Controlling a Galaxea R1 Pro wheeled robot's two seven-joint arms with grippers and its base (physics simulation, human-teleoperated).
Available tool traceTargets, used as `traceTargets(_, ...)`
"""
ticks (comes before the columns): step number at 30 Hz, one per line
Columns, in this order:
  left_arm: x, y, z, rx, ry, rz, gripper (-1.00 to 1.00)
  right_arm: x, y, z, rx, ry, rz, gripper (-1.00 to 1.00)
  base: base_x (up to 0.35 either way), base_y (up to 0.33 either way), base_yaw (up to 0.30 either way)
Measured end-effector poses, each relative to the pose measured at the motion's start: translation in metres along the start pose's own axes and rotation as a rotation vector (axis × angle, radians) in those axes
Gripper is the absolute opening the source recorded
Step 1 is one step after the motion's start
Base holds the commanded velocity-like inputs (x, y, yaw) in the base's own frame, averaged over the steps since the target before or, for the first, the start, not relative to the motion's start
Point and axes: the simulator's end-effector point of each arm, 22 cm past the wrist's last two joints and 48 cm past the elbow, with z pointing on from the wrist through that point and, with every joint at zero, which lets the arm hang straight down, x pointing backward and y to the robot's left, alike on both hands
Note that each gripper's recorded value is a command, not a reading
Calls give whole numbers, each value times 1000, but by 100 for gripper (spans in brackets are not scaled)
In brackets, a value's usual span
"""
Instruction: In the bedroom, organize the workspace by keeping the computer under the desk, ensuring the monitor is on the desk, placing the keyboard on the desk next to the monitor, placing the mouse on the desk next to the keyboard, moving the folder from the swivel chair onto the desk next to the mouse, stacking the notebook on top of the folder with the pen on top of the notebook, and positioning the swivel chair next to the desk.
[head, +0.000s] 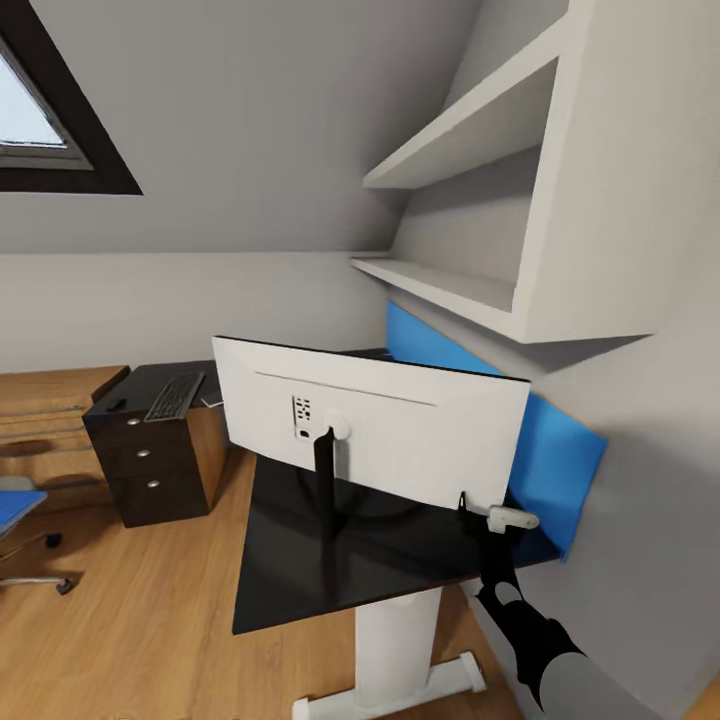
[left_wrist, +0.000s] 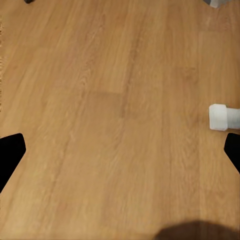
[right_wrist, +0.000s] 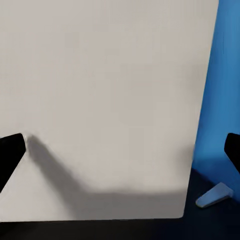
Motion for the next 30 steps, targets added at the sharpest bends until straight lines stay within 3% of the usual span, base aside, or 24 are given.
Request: traceTargets(30, 8, 3, -2, -5, 24, 8, 100, 15, 0, 0, 0, 23, -7, 100, 1, -2, 178)
